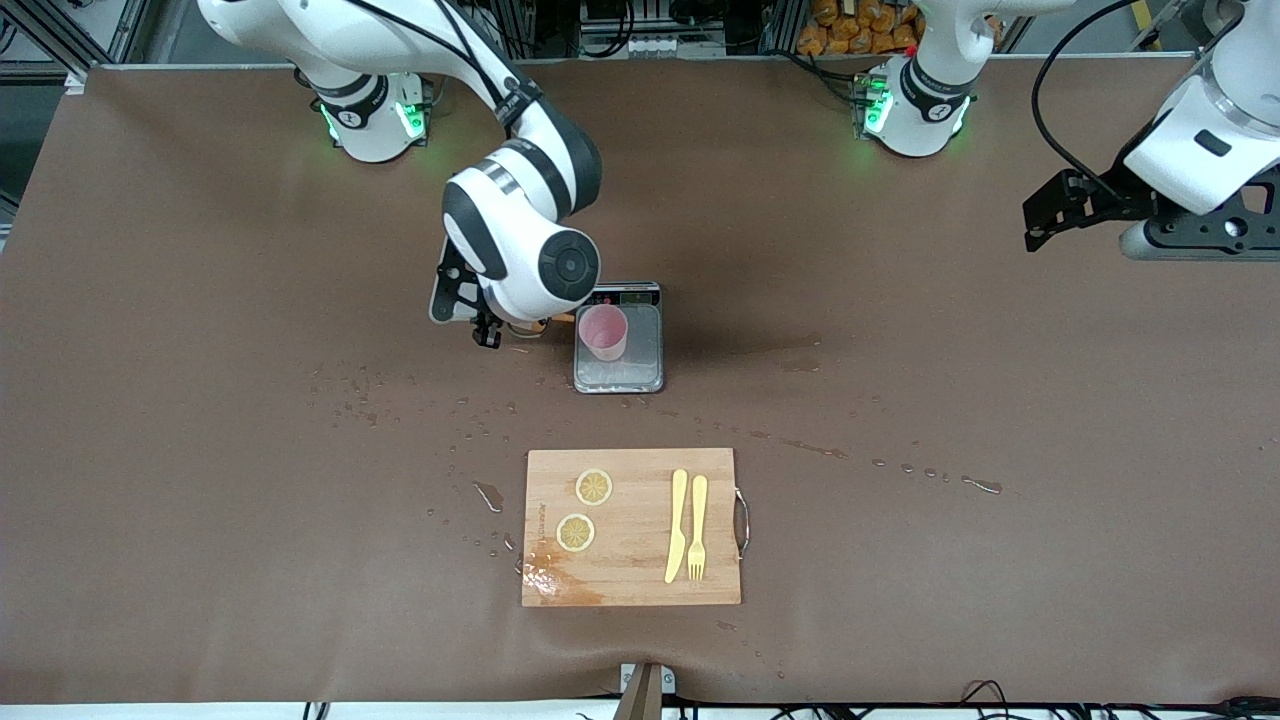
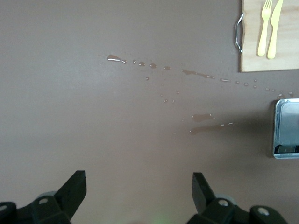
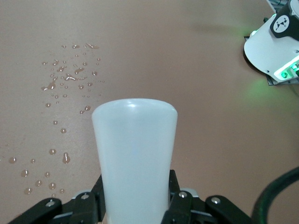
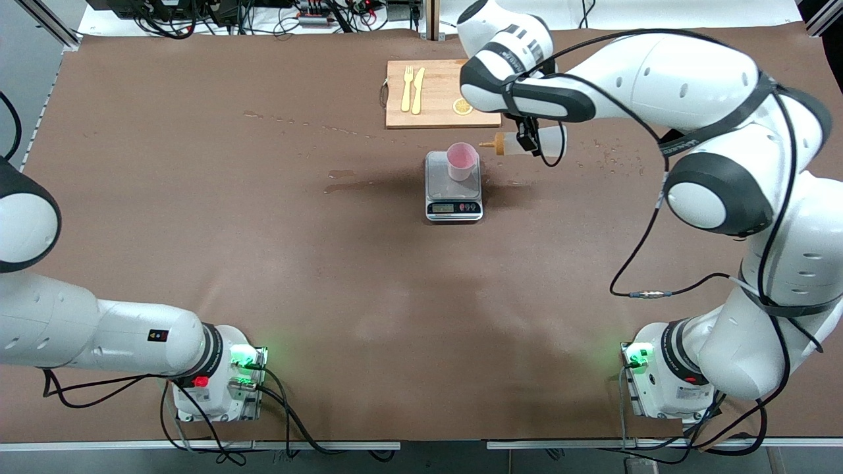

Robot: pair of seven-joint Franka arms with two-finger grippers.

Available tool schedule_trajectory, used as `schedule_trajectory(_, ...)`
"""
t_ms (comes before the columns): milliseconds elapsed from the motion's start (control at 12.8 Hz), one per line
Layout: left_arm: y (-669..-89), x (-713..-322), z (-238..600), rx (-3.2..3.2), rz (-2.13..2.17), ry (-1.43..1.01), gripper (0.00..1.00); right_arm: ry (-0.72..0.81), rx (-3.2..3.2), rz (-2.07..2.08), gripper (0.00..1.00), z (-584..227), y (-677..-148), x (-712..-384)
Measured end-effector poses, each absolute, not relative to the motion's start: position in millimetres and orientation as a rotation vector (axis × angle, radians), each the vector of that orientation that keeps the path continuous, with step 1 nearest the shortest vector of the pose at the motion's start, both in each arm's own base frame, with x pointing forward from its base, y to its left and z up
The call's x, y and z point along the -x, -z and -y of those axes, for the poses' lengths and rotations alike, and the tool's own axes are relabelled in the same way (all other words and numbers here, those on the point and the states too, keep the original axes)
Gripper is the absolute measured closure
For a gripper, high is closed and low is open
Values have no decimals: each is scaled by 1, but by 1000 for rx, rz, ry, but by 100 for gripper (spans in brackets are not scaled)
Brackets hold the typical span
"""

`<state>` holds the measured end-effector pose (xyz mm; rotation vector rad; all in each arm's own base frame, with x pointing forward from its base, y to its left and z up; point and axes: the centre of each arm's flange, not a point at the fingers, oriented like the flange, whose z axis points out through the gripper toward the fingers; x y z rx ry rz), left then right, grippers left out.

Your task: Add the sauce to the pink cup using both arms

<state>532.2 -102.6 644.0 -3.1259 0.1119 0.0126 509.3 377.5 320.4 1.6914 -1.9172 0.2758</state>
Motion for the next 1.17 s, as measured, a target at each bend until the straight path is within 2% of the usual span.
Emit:
schedule_trajectory(234,-646,-531,98,3125,-118,-14,0,-299,-1671,1887,48,-390,-309,-510)
schedule_trajectory(546,-647,-531,98,3126,-120,-12,0,-318,-1671,1876,57,-395,-304,-512)
schedule_trajectory(1170,-650,-531,100,3126,-128,-1,0,-320,-1670,1874,58,-395,-304,-512)
